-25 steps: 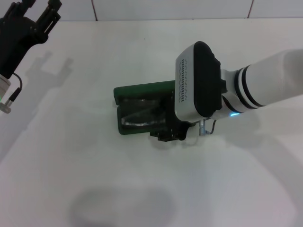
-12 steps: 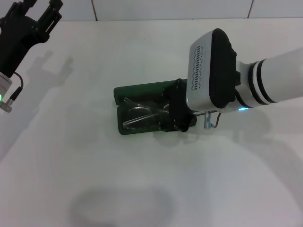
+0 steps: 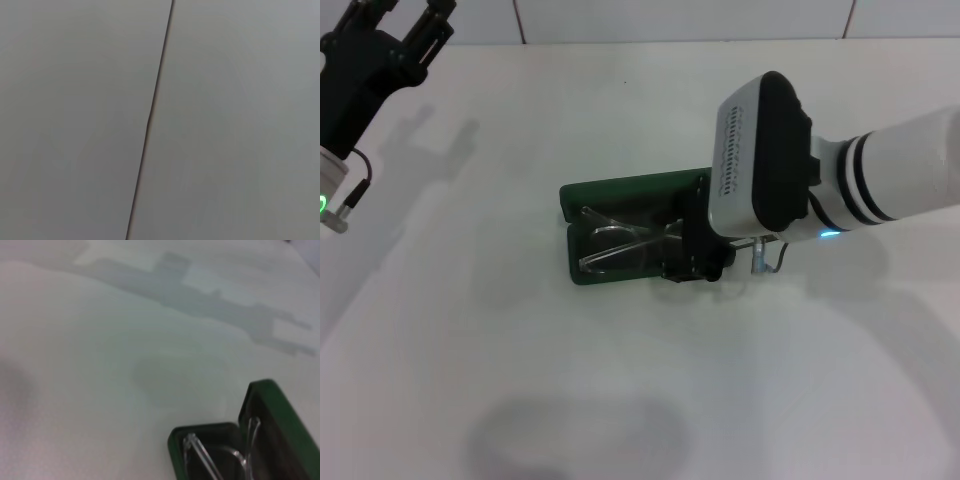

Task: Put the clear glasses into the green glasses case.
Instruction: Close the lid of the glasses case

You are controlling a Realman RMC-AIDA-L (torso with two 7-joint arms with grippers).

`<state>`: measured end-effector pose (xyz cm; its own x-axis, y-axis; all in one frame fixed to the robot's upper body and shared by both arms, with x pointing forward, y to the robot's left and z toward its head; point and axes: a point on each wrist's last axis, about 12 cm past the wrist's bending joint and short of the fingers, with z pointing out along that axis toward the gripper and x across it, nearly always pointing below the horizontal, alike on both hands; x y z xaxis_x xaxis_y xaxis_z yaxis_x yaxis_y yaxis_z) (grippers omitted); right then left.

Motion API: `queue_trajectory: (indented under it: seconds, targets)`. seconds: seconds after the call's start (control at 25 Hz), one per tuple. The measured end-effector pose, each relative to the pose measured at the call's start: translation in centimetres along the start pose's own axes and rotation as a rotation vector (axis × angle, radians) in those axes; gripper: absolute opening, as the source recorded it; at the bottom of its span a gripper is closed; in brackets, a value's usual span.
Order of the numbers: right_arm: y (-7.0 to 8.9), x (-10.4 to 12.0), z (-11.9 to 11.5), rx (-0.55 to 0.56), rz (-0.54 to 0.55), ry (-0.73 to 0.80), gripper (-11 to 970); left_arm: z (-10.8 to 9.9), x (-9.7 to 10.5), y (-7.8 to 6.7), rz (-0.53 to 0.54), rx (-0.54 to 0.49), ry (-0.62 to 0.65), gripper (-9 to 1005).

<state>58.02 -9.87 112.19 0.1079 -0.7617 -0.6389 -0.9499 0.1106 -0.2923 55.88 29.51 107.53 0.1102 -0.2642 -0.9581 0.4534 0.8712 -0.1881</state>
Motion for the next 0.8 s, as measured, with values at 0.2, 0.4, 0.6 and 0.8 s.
queue_trajectory:
  seconds: [0.2, 0.4, 0.6, 0.8]
  targets:
    - [0.0, 0.21, 0.58, -0.021, 0.004, 0.024, 529, 0.24, 0.26, -0.25, -0.006, -0.002, 0.009, 727]
    - [0.05, 0.26, 0.68, -0.025, 0.003, 0.028, 529, 0.24, 0.37, -0.34, -0.009, -0.004, 0.012, 726]
    - [0.08, 0.34, 0.71, -0.027, 0.004, 0.03, 529, 0.2, 0.49, -0.46, -0.013, -0.004, 0.013, 726]
    - [0.2, 0.27, 0.38, -0.018, 0.006, 0.015, 529, 0.08, 0.6, -0.54, -0.016, -0.006, 0.015, 725]
